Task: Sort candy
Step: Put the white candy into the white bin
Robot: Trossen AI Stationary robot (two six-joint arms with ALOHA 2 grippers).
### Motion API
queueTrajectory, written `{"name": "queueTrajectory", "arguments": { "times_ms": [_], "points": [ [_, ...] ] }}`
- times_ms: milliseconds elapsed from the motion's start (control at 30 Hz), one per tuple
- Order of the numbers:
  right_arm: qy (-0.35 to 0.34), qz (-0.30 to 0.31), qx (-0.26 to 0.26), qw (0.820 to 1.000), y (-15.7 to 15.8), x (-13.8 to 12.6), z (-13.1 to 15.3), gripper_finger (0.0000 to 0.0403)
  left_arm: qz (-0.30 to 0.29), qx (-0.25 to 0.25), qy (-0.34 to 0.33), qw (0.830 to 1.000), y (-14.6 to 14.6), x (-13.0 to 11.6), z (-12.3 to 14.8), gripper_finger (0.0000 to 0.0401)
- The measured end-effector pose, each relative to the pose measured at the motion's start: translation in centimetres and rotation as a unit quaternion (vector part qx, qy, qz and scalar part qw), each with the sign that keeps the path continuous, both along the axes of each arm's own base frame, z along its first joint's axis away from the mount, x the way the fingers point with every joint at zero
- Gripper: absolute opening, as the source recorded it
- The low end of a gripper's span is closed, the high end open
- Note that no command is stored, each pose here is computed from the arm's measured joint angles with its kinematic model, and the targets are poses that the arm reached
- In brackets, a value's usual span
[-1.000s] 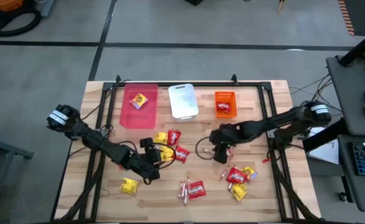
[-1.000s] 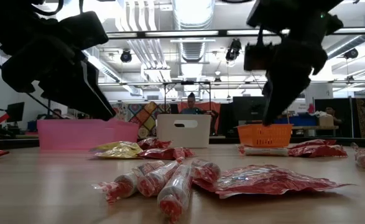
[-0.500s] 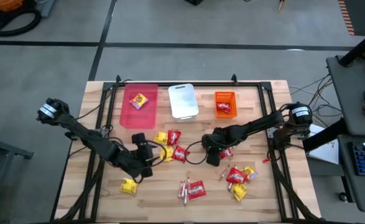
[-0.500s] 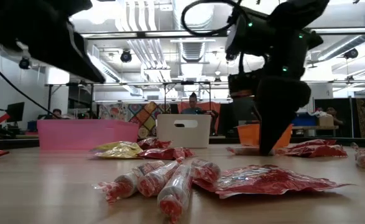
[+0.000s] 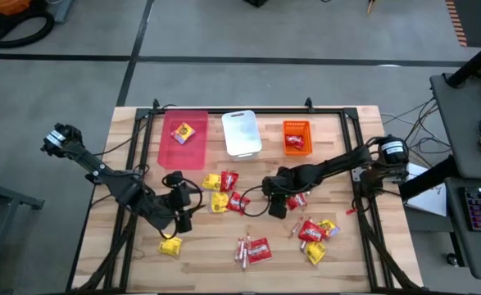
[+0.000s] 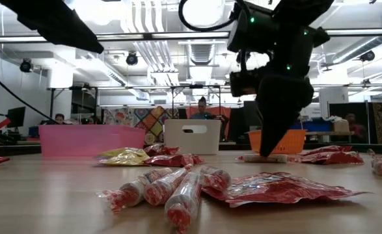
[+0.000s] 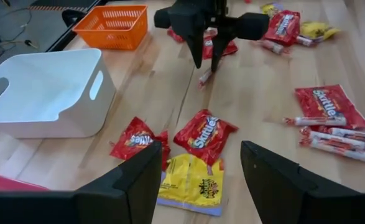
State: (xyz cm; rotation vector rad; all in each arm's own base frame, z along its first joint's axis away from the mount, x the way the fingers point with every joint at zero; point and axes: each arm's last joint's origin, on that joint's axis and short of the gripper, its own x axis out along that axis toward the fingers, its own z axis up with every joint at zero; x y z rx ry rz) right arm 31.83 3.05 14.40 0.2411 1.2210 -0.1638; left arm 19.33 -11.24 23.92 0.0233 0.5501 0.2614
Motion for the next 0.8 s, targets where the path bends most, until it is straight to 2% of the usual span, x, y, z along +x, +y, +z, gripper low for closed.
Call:
{"name": "queueTrajectory", "arguments": {
  "times_ms": [267, 367, 567, 800],
  "points": [
    [0.013, 0.009, 0.001, 1.0, 0.2, 0.7, -1.9, 0.0126, 0.006, 0.009, 0.018, 1.0, -0.2, 0.3, -1.1, 0.0201],
    [0.017, 0.014, 0.001, 1.0, 0.2, 0.7, -2.3, 0.0103, 0.008, 0.007, 0.023, 1.0, -0.3, 0.4, -1.4, 0.0201],
    [0.009, 0.016, 0.003, 1.0, 0.2, 0.8, -2.0, 0.0029, 0.007, 0.009, 0.027, 1.0, -0.4, 0.5, -1.6, 0.0201],
    [-0.018, 0.034, -0.006, 0.999, 0.1, 0.8, -0.1, 0.0009, 0.007, 0.011, 0.032, 0.999, -0.3, 0.4, -1.6, 0.0201]
  ]
}}
